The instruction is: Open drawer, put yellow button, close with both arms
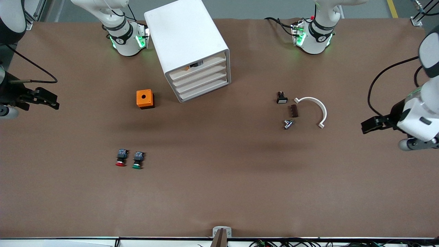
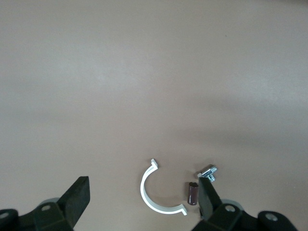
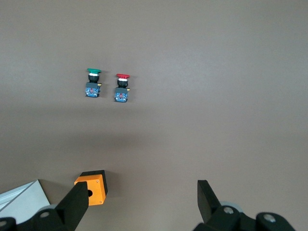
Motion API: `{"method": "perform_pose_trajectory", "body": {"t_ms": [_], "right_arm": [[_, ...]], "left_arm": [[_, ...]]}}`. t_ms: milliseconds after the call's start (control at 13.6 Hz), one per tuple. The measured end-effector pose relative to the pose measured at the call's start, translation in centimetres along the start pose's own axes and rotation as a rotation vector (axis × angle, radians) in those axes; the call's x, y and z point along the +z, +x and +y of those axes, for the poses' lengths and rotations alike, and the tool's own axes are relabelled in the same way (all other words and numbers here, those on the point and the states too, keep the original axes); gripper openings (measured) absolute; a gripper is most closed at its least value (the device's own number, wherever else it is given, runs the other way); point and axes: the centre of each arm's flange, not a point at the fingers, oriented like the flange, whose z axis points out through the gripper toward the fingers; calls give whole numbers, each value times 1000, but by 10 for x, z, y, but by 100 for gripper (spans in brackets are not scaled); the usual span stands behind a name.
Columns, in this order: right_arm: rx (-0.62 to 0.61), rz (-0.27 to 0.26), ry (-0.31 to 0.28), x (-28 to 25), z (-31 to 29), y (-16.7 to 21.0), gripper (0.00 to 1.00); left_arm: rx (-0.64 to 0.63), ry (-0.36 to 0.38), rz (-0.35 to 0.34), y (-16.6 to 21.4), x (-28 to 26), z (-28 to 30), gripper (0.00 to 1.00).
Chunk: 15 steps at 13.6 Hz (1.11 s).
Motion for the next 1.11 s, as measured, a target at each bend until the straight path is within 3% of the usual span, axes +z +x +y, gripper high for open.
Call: {"method": "perform_pose_trajectory", "body": {"t_ms": [221, 442, 663, 1105], "right_arm": [[1, 3, 0, -5, 0, -2, 100], [-1, 41, -3, -23, -1, -1, 100], [-10, 67, -4, -36, -7, 0, 100], [-11, 71, -4, -38, -7, 0, 100]], "left_arm": [[19, -3, 15, -13, -17, 4, 100], [31, 0, 21, -35, -31, 7, 100], [40, 4, 25, -73, -37, 7, 100], [46, 3, 31, -148, -51, 0, 100]]}}
